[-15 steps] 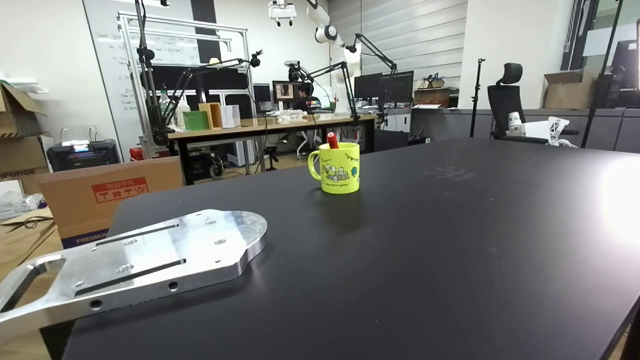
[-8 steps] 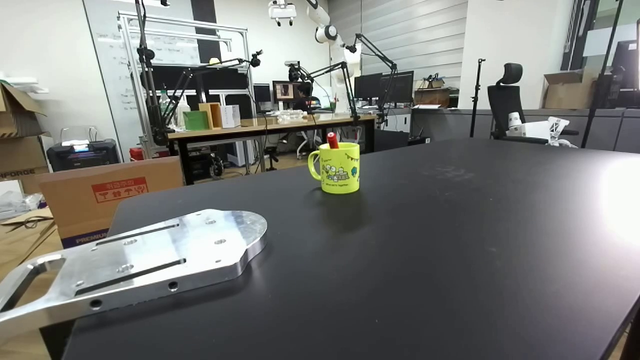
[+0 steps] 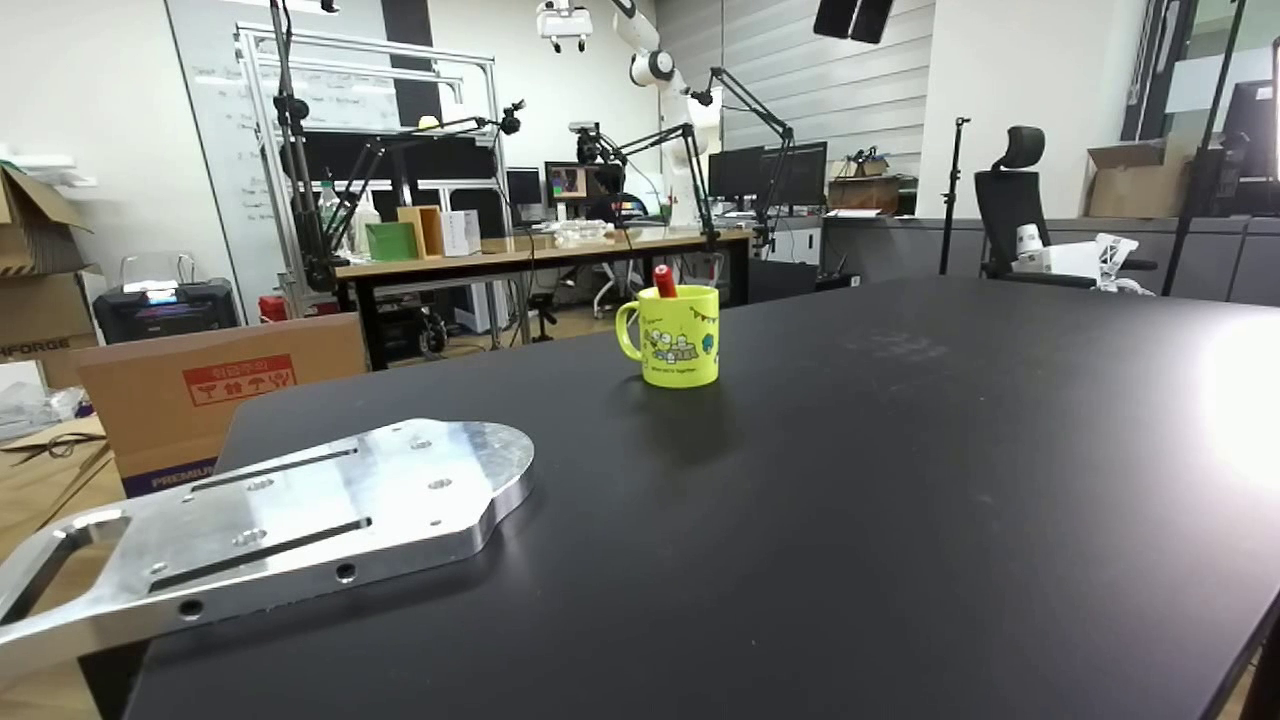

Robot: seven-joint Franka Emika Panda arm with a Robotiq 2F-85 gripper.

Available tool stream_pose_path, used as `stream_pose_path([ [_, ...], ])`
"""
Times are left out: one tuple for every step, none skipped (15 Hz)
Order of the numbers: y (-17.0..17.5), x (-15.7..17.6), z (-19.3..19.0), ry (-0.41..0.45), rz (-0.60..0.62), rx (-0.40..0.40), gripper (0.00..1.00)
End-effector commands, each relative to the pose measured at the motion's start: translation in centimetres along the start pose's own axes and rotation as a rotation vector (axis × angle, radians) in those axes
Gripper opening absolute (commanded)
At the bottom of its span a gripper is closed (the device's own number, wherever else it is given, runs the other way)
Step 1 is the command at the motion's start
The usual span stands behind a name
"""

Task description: Take the marker out of the mug and put it on the table

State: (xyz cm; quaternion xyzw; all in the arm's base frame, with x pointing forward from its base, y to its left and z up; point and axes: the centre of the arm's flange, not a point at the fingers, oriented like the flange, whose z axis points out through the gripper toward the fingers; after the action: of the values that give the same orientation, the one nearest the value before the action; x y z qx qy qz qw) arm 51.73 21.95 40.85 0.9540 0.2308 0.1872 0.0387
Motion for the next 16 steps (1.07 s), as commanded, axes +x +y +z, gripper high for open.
stream_pose_path([
  [0.0,0.0,-0.1,0.002,0.0,-0.001,1.0],
  [0.0,0.0,-0.2,0.003,0.0,-0.001,1.0],
  [0.0,0.0,-0.2,0.003,-0.001,-0.001,1.0],
  [0.0,0.0,-0.2,0.003,-0.001,-0.001,1.0],
  [0.0,0.0,-0.2,0.002,-0.001,-0.001,1.0],
  [0.6,0.8,-0.5,-0.022,-0.035,-0.063,1.0],
  [1.3,1.6,-0.5,-0.043,-0.066,-0.115,1.0],
  [2.2,2.4,-0.7,-0.068,-0.109,-0.162,1.0],
  [3.1,3.2,-0.8,-0.092,-0.147,-0.221,1.0],
  [4.0,4.1,-0.9,-0.11,-0.185,-0.266,1.0],
  [4.8,5.1,-0.9,-0.126,-0.212,-0.305,1.0],
  [5.3,6.1,-0.9,-0.14,-0.239,-0.339,1.0],
  [5.6,7.1,-0.7,-0.148,-0.257,-0.361,1.0],
  [5.8,8.0,-0.2,-0.144,-0.275,-0.373,1.0],
  [5.7,8.8,0.4,-0.137,-0.298,-0.371,1.0],
  [5.5,9.8,1.4,-0.122,-0.318,-0.362,1.0],
])
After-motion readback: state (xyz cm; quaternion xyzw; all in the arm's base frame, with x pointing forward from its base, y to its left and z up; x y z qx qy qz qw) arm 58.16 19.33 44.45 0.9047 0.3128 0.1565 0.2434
